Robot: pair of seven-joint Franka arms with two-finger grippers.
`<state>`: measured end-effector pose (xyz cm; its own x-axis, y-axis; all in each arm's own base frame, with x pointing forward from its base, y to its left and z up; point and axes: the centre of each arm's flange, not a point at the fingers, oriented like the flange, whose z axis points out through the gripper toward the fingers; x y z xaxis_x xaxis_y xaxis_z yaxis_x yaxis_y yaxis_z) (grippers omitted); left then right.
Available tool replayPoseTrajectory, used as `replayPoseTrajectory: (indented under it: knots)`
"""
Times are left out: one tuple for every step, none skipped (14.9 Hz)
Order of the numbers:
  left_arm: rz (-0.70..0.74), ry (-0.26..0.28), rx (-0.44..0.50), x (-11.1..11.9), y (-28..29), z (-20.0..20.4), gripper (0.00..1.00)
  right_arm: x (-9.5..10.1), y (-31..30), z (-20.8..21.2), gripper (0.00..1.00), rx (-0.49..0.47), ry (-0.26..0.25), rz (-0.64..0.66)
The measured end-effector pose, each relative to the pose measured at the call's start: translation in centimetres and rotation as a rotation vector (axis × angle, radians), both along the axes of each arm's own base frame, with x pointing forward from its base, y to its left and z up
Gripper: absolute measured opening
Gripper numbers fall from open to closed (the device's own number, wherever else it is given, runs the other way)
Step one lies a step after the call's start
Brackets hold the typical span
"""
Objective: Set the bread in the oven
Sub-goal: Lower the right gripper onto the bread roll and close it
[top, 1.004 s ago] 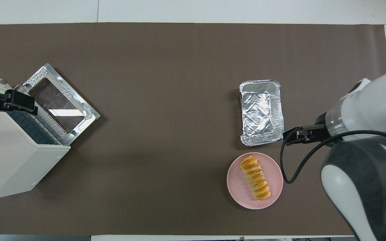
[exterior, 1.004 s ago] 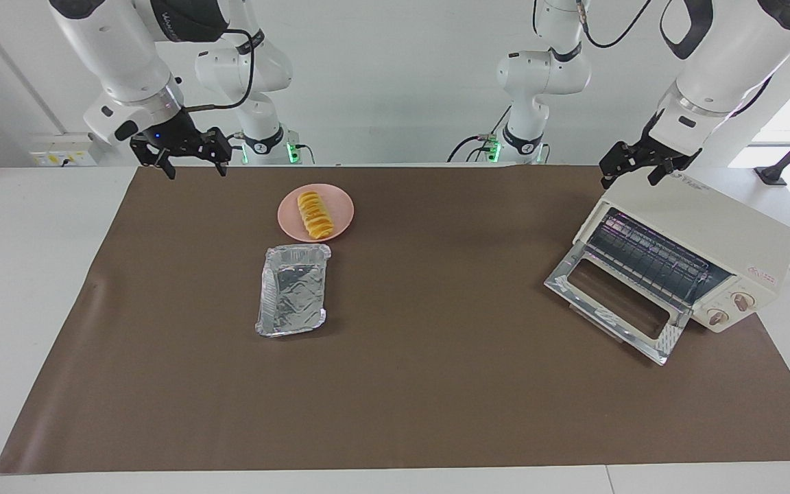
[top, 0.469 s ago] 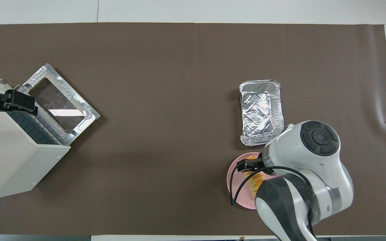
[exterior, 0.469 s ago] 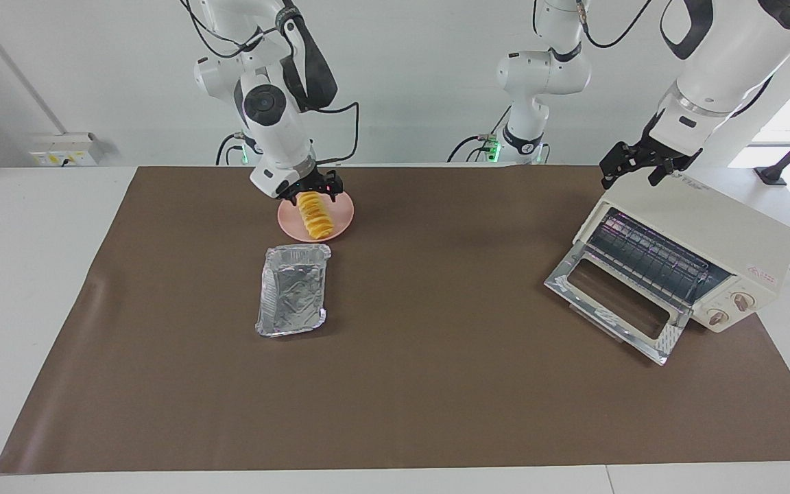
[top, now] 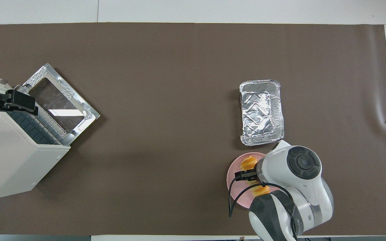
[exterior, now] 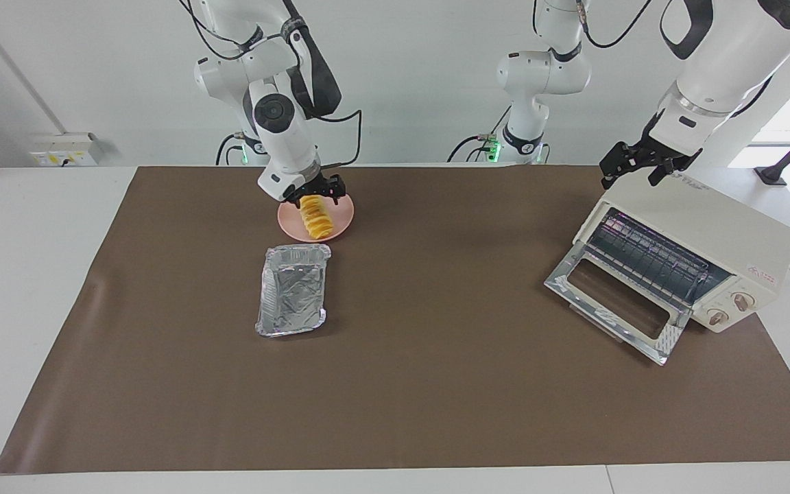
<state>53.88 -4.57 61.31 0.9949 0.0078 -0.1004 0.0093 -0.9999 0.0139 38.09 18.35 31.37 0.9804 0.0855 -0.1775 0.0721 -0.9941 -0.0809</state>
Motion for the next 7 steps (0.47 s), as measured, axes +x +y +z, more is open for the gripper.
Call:
replayPoseTrajectory:
  knots:
    - [-0.002,0.000,0.000,-0.01,-0.08,0.00,1.00,-0.26,-0.15,-0.36,0.97,-0.002,0.002,0.002]
    - [-0.003,0.000,0.000,-0.01,-0.15,0.00,1.00,-0.49,-0.26,-0.58,0.89,-0.004,0.006,0.004]
    - [-0.004,-0.001,0.000,-0.01,-0.20,0.00,1.00,-0.64,-0.34,-0.66,0.79,-0.005,0.008,0.004]
    - [-0.004,-0.001,0.000,-0.01,-0.24,0.01,1.00,-0.75,-0.40,-0.62,0.67,-0.005,0.007,0.004]
    - [-0.005,-0.002,0.000,0.00,-0.28,0.02,1.00,-0.82,-0.45,-0.52,0.59,-0.004,0.005,0.003]
    - [-0.006,-0.002,0.000,0.00,-0.33,0.02,1.00,-0.84,-0.48,-0.38,0.44,-0.003,0.002,0.003]
    - [-0.007,-0.003,0.000,0.00,-0.38,0.02,1.00,-0.85,-0.49,-0.23,0.36,-0.002,0.000,0.003]
